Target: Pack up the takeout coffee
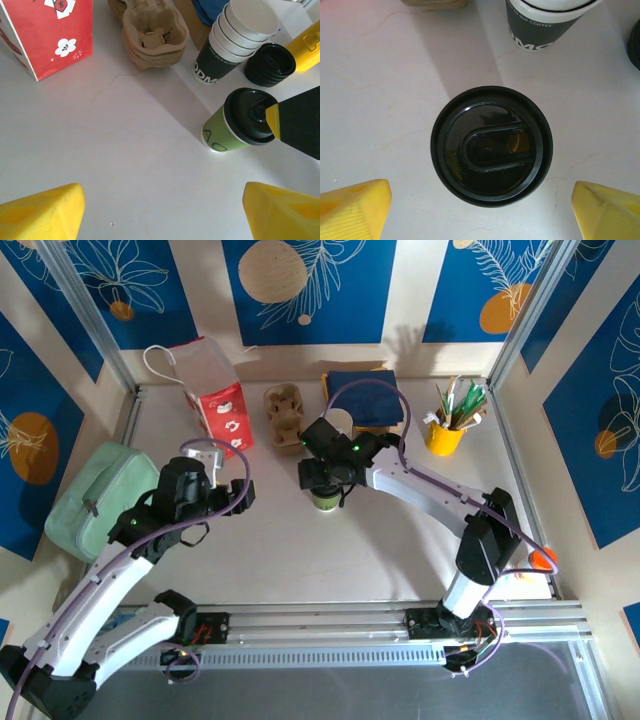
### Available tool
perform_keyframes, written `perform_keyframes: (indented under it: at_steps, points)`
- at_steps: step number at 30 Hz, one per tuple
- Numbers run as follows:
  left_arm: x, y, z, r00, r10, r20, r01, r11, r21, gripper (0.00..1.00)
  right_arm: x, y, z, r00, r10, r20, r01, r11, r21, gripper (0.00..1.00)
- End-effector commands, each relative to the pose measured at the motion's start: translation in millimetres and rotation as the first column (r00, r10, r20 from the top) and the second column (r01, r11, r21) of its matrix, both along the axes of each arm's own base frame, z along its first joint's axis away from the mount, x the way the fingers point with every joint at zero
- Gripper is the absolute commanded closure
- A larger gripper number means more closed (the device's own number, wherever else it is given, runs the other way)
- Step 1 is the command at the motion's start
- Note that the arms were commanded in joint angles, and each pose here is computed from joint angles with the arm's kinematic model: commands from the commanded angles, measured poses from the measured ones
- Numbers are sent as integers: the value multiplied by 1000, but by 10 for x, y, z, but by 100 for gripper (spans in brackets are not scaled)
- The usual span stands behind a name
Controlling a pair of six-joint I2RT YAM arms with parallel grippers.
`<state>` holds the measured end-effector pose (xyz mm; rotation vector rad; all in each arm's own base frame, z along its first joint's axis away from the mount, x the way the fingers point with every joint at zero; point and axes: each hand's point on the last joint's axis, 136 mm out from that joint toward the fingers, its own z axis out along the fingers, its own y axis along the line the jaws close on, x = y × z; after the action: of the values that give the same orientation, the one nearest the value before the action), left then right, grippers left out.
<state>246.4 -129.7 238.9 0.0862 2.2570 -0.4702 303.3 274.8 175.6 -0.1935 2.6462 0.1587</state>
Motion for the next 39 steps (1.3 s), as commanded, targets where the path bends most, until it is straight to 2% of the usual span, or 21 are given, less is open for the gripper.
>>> perform_keyframes:
  at_steps: [1,15,23,39]
  points:
    - [-17,82,-87,1000,14,-11,-14,999,41,18,-1,-72,-4,1000,-28,-10,27,998,-55,6]
    - [-37,86,-166,999,17,-29,-16,999,42,18,68,39,-222,998,-27,-64,21,995,-95,9]
    - [-46,86,-208,999,18,-38,-16,999,41,17,95,66,-286,997,-25,-69,18,995,-98,16]
    - [-43,72,-246,999,16,-48,-14,999,38,17,112,50,-408,994,-41,-105,30,994,-105,21]
